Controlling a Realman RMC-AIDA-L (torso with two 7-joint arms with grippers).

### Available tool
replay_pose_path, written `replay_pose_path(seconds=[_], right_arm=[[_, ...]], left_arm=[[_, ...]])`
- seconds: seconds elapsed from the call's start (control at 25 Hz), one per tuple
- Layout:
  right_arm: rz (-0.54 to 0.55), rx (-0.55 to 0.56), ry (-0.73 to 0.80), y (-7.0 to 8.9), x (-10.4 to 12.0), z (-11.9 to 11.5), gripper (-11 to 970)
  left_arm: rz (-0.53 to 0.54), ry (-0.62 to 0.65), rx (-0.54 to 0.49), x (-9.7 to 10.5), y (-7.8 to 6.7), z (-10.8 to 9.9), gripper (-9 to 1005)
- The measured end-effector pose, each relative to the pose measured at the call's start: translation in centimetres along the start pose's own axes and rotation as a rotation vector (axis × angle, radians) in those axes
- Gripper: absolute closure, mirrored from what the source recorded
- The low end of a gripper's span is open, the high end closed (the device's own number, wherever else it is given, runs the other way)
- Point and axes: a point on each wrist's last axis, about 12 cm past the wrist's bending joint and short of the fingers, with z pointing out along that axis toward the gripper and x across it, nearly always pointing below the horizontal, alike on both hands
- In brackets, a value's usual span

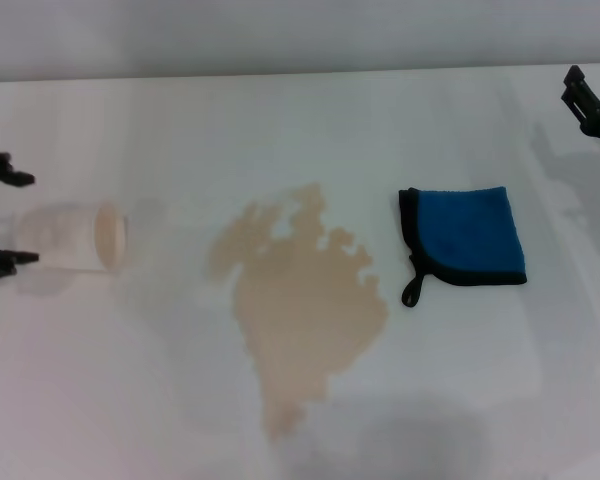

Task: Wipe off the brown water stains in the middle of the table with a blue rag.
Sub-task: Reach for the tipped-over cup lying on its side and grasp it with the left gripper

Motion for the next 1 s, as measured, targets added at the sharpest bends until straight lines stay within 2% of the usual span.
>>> replay_pose_path(seconds=[0.28, 1.0], right_arm=[[0.0, -0.001, -0.002, 0.1, -0.1, 0.1, 165], [0.003, 0.012, 0.0, -0.2, 0.1, -0.2, 166]], left_arm=[[-0.005, 0.003, 0.024, 0.2, -0.2, 1.6, 108], [-0.003, 0.011, 0.028, 0.6, -0.6, 3.1, 109]])
